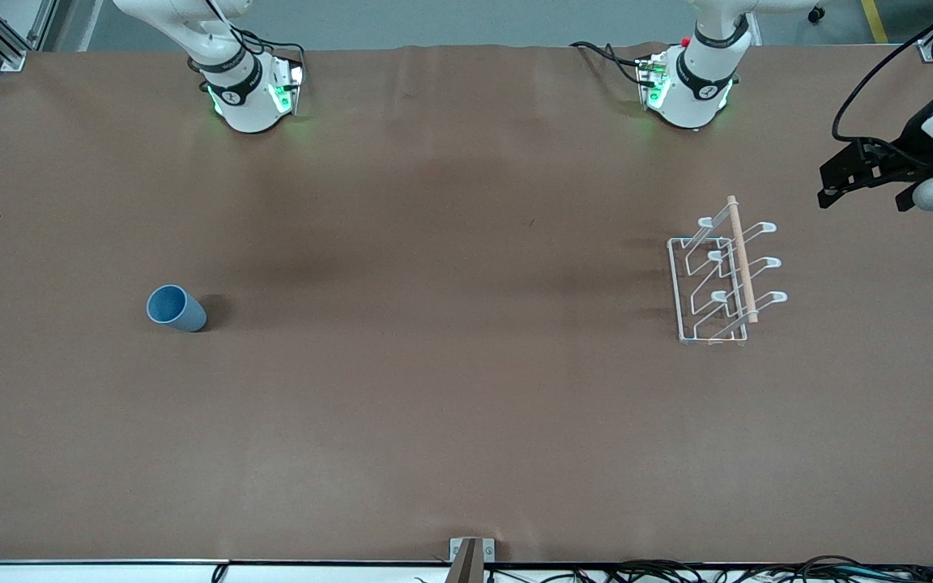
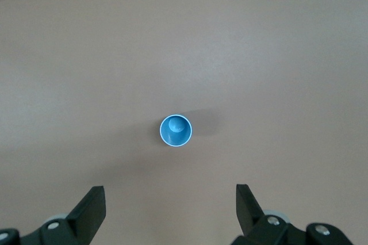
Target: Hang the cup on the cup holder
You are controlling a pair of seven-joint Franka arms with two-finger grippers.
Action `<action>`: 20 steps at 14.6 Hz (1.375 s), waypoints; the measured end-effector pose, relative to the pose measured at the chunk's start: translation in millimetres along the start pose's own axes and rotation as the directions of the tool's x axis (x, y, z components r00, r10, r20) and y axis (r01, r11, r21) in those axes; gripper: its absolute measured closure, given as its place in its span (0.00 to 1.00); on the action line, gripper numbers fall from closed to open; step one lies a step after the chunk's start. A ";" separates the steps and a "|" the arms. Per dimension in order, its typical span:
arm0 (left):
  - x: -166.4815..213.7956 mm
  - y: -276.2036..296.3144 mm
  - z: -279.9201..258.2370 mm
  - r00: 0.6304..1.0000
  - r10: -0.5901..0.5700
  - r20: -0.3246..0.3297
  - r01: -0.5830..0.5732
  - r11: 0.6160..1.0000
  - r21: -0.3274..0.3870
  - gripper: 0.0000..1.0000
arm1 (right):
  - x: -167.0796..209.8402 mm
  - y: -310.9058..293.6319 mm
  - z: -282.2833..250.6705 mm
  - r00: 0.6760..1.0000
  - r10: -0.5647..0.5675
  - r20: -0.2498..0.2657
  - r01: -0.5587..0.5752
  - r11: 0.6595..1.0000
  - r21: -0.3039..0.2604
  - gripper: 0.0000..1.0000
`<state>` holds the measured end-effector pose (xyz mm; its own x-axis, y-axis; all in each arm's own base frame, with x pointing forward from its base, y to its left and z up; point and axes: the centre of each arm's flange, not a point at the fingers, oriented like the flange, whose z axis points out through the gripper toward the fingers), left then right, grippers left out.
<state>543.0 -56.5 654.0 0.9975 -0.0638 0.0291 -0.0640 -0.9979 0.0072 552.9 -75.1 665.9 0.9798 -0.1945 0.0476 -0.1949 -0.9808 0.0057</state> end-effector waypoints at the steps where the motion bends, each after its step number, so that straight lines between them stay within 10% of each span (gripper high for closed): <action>1: 0.0 0.0 0.0 1.000 0.000 0.000 0.000 1.000 0.000 0.00 | 0.0 0.0 0.0 1.000 0.000 0.000 0.000 1.000 0.000 0.00; 20: 0.0 -0.6 -0.1 1.000 0.000 0.000 0.000 1.000 0.000 0.00 | -2.6 4.0 16.2 0.999 0.006 0.053 -0.006 1.000 -0.004 0.00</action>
<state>543.0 -55.9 654.2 0.9975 -0.0640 0.0294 -0.0642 -0.9979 0.0072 550.3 -78.8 649.6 0.9796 -0.2009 -0.0057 -0.2008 -0.9796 0.0089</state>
